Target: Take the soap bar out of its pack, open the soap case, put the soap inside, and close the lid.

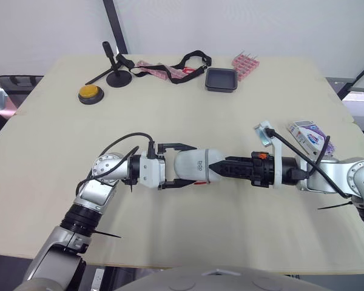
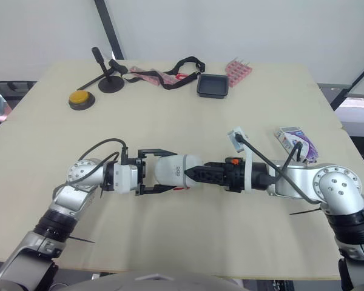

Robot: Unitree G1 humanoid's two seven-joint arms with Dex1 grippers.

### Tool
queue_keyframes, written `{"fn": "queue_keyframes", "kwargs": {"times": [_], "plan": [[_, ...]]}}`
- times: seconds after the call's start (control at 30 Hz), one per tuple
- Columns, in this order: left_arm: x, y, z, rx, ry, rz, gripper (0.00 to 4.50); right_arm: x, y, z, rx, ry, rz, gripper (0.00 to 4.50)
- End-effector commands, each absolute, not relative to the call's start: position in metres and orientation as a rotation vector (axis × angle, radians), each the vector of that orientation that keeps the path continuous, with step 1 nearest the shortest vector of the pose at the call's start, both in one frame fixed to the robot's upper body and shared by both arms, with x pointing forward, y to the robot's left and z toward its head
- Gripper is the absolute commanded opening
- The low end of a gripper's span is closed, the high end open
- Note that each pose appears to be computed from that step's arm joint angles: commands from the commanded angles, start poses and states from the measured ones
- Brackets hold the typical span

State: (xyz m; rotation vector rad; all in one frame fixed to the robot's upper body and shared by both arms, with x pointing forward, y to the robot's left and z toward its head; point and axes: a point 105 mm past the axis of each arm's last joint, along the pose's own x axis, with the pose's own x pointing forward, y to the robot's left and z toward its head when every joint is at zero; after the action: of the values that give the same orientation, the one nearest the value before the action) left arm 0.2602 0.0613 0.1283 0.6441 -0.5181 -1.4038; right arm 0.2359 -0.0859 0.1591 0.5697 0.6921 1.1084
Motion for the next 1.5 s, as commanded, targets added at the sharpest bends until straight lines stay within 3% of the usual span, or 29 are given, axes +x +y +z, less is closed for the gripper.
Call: {"fn": "queue_keyframes", "kwargs": {"times": [0.03, 0.13, 0.23, 0.6, 0.93, 1.1, 1.33, 1.5], "plan": [[0.262, 0.062, 0.138, 0.654, -0.552, -1.377, 3.48, 0.236, -0.082, 0.166, 0.569, 0.672, 1.134, 3.76], [0.263, 0.061, 0.138, 0.651, -0.552, -1.372, 3.48, 0.236, -0.080, 0.165, 0.571, 0.675, 1.137, 2.67], [0.263, 0.060, 0.140, 0.648, -0.556, -1.366, 3.48, 0.236, -0.078, 0.163, 0.573, 0.683, 1.143, 1.99], [0.261, 0.061, 0.143, 0.568, -0.538, -1.358, 3.48, 0.238, -0.083, 0.161, 0.648, 0.674, 1.151, 1.99], [0.256, 0.066, 0.143, 0.455, -0.466, -1.382, 3.48, 0.219, -0.089, 0.174, 0.786, 0.687, 1.289, 1.99], [0.255, 0.069, 0.136, 0.458, -0.412, -1.408, 3.48, 0.222, -0.102, 0.172, 0.775, 0.699, 1.236, 1.99], [0.255, 0.075, 0.121, 0.482, -0.332, -1.432, 3.48, 0.238, -0.153, 0.171, 0.618, 0.707, 1.039, 1.99], [0.256, 0.074, 0.119, 0.487, -0.321, -1.434, 3.48, 0.255, -0.192, 0.167, 0.327, 0.728, 0.851, 1.99]]}}
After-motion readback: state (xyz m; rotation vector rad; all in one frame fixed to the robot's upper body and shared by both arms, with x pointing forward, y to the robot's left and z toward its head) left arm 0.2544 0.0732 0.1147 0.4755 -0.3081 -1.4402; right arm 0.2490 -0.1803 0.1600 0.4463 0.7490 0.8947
